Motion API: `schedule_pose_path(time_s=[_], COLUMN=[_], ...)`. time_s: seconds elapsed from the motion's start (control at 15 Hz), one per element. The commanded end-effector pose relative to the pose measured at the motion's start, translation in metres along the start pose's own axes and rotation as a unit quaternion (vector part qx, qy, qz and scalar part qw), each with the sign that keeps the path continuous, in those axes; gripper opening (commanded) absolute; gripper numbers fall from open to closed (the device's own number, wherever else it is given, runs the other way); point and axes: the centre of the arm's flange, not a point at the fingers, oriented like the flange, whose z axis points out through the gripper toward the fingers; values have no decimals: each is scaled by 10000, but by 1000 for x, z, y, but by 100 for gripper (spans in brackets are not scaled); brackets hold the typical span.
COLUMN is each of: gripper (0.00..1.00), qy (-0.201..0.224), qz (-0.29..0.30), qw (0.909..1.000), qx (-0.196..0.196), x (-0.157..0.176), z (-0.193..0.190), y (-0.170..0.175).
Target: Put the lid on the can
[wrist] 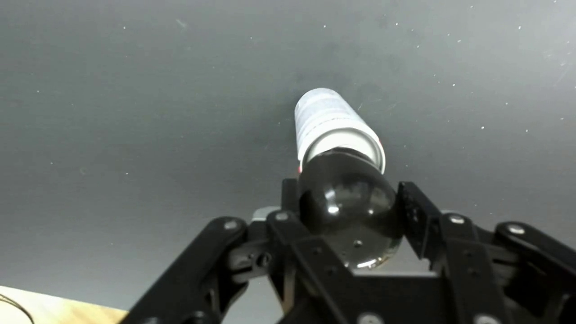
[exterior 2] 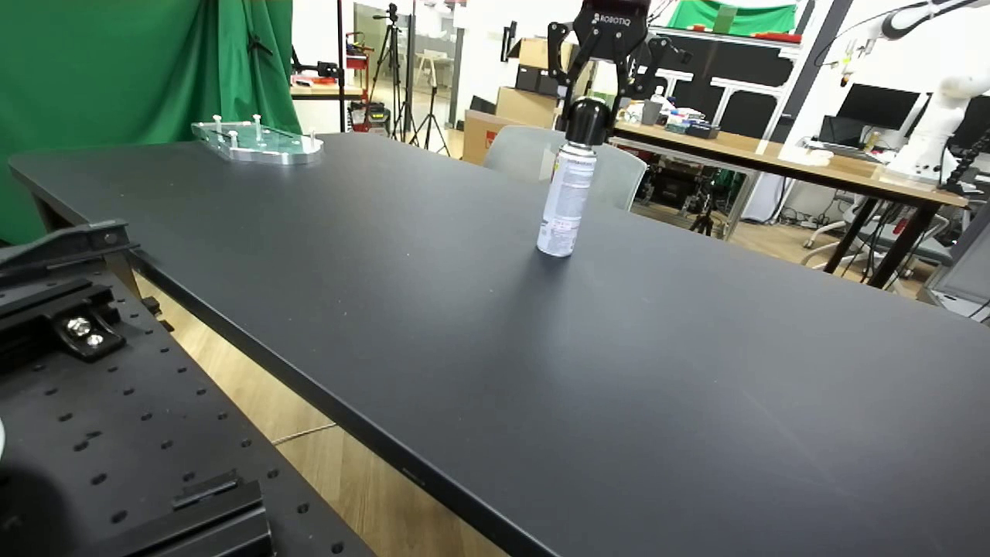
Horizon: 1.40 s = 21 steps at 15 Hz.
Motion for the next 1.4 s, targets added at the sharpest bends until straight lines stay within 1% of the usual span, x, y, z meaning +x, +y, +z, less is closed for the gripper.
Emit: schedule_pose_path(time_s=[0.0,1.33], gripper=[32,32], qy=[-33,-100], qz=[103,23], qw=[9999,9999], qx=[-2,85], x=[5,-9], z=[-2,6], y=[7,3])
